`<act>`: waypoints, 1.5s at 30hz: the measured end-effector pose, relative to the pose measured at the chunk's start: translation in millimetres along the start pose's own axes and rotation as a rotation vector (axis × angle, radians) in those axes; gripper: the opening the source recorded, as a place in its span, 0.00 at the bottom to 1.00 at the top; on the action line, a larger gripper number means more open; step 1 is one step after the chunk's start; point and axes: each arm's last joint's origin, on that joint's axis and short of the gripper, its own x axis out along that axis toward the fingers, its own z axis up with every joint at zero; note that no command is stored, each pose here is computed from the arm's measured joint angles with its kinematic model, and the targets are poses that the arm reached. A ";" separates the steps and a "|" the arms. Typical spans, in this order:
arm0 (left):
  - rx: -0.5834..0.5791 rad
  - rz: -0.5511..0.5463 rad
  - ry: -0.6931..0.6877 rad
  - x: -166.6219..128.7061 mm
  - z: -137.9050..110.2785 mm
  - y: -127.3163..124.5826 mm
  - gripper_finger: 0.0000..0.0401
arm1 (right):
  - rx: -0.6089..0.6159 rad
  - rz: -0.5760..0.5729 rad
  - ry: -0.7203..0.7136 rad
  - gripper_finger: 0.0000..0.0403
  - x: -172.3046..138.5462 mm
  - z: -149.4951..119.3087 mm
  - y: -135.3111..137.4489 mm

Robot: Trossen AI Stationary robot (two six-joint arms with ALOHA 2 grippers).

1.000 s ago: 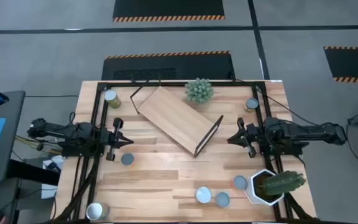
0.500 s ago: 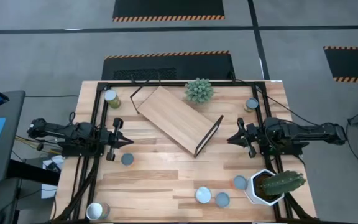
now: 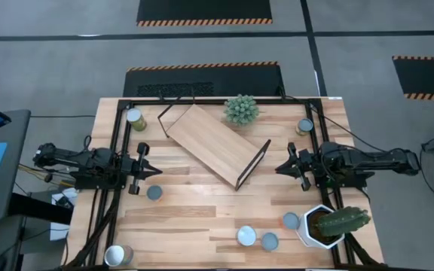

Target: Pick and place cans onto a shelf

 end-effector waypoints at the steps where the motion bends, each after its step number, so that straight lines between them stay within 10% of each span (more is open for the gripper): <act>1: 0.000 0.000 0.000 0.0 0.0 0.0 0.00 | 0.000 0.000 0.000 0.17 0.0 0.0 0.0; 15: 0.340 0.060 0.008 0.0 0.8 1.9 0.00 | -0.061 -0.003 -0.004 0.17 0.0 0.5 0.0; 29: -0.018 -0.074 -0.533 -12.9 47.7 3.5 0.00 | 0.304 -0.105 -0.572 0.17 -13.1 47.6 1.4; 38: -0.052 -0.017 -1.048 -47.9 82.4 10.6 0.00 | 0.063 -0.360 -0.617 0.17 -16.6 50.9 -2.9; 45: -0.130 -0.046 -0.962 -41.0 78.0 10.1 0.00 | 0.010 -0.413 -0.576 0.17 -15.4 48.2 -4.4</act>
